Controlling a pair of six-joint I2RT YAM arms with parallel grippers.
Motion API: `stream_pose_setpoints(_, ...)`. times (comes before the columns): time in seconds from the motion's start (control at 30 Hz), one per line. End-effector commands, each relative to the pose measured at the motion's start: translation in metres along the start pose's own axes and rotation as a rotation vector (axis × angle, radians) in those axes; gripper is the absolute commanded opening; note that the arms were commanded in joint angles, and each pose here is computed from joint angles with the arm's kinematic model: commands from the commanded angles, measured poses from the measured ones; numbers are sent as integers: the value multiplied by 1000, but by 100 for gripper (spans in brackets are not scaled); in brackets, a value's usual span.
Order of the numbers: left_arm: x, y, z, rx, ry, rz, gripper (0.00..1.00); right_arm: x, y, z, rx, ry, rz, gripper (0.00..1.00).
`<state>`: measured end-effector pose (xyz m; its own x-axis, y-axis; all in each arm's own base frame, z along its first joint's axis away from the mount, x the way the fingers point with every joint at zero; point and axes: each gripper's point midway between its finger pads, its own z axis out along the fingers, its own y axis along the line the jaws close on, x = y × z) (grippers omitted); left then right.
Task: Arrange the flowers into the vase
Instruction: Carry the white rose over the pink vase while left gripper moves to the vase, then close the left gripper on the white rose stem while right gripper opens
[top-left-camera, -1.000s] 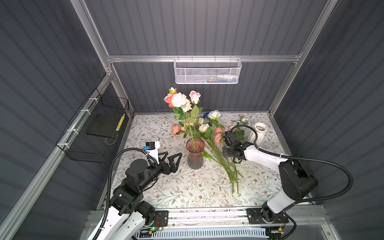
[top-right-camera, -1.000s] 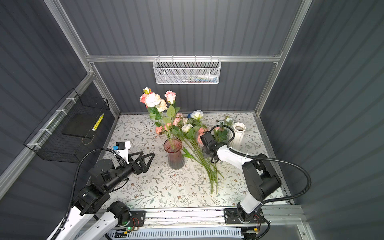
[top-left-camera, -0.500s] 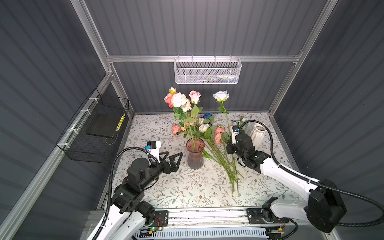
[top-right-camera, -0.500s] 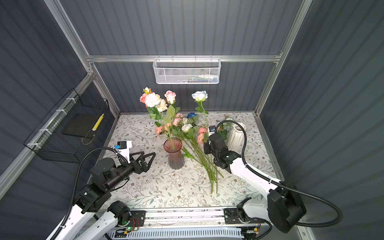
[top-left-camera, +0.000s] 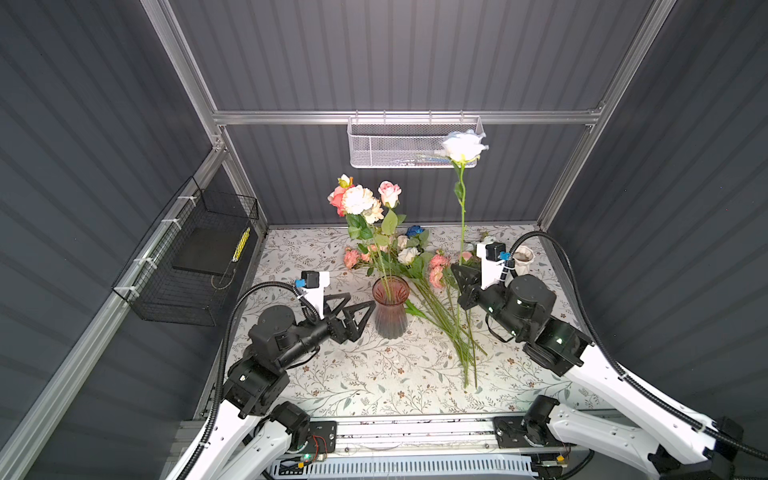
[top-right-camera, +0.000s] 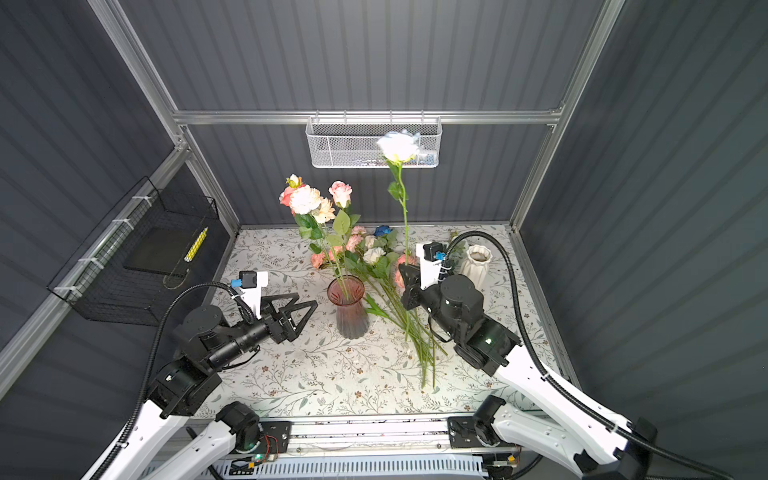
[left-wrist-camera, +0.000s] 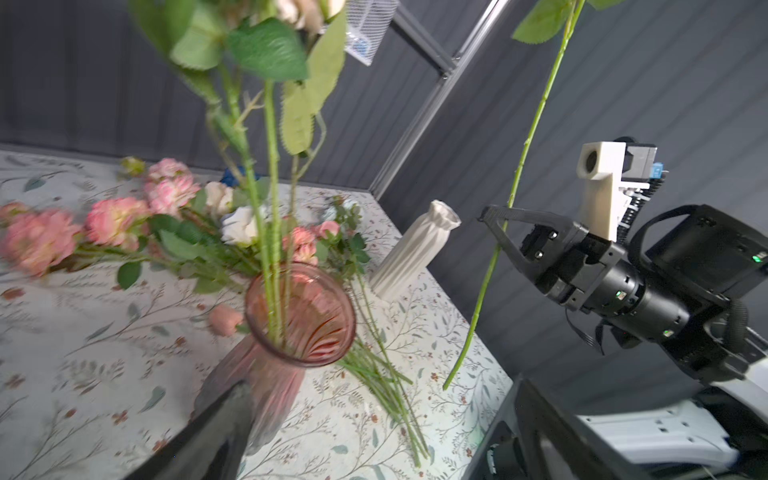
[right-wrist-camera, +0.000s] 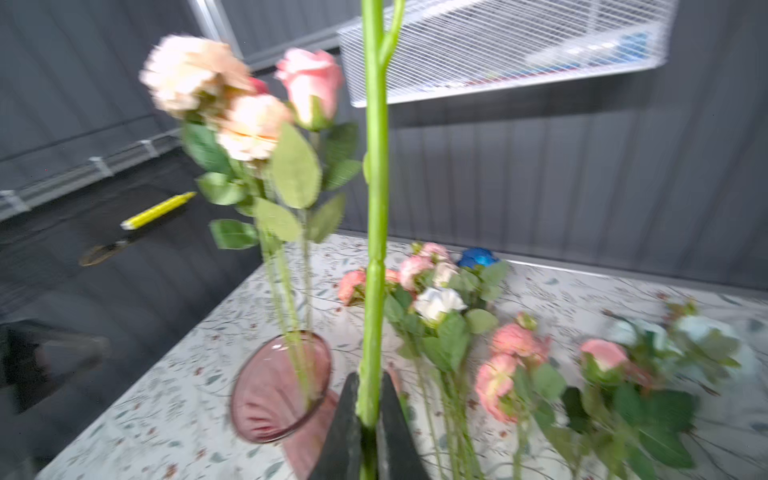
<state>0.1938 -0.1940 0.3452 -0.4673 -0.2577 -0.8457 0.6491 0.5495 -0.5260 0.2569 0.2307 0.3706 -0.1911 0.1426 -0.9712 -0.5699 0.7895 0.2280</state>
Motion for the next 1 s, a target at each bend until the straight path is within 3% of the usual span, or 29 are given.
stream_pose_setpoints(0.0, -25, -57, -6, 249, -27, 97, 97, -16, 49, -14, -177, 20, 9, 0)
stream_pose_setpoints(0.2, -53, -93, -9, 391, -54, 165, 89, -15, 126, -15, -441, 121, 24, 0)
stream_pose_setpoints(0.53, -67, -108, -4, 460, -57, 188, 64, 16, 181, 0, -569, 226, 0, 0)
stream_pose_setpoints(0.63, -66, -105, 0, 444, -48, 188, 49, 21, 183, 2, -573, 238, -2, 0)
stream_pose_setpoints(0.83, -71, -99, 1, 393, -67, 205, 4, 27, 179, 3, -555, 253, -3, 0)
stream_pose_setpoints(0.9, -74, -98, 0, 376, -76, 212, 0, 27, 177, 2, -548, 251, -2, 11)
stream_pose_setpoints(0.97, -79, -98, 1, 359, -91, 225, 0, 27, 174, -1, -539, 245, -6, 39)
